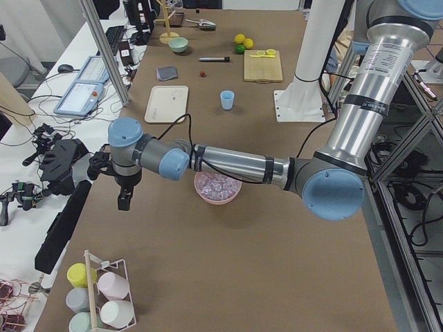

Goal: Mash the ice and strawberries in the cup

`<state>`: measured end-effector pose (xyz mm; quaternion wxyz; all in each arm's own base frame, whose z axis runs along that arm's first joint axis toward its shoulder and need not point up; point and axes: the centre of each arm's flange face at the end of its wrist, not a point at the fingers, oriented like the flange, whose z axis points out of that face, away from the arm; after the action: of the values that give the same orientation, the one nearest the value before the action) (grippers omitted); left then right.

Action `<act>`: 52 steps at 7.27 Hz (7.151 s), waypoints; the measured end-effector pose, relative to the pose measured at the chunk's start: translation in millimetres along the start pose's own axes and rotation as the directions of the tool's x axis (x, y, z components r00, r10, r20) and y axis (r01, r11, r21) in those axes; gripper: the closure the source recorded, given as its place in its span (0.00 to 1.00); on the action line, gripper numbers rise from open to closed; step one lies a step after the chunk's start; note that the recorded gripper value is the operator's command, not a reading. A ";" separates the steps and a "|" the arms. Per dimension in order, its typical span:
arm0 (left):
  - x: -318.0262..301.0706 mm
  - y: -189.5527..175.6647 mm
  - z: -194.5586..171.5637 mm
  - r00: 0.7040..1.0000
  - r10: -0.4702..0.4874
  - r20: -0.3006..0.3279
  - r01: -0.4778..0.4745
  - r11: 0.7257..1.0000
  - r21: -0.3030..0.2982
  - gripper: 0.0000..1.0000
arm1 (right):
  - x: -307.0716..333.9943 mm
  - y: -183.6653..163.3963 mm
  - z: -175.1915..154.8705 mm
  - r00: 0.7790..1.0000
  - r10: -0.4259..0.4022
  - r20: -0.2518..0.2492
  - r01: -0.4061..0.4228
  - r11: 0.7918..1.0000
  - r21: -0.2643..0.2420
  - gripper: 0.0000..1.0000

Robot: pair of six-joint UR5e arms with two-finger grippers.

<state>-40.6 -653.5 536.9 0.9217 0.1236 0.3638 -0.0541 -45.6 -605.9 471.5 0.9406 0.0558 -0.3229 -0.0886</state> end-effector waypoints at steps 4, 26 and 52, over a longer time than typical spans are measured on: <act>4.6 -6.1 -13.9 1.000 -0.001 -0.001 0.001 1.000 -0.009 0.02 | -4.3 6.5 -6.6 1.000 0.019 0.003 -0.019 1.000 0.014 0.00; 88.0 40.6 -17.8 0.970 0.206 -0.129 -0.203 0.979 0.036 0.02 | -7.8 8.7 -10.5 0.999 0.040 -0.003 -0.040 0.999 0.024 0.00; 181.5 273.0 133.7 0.162 0.924 -0.346 -0.967 0.219 0.132 1.00 | -34.6 37.0 16.8 0.943 0.322 -0.087 -0.321 0.947 0.025 0.00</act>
<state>231.4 -427.9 558.4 0.6762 0.2752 0.3676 0.5761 -77.9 -563.5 470.1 0.9558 0.0113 -0.2853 0.0702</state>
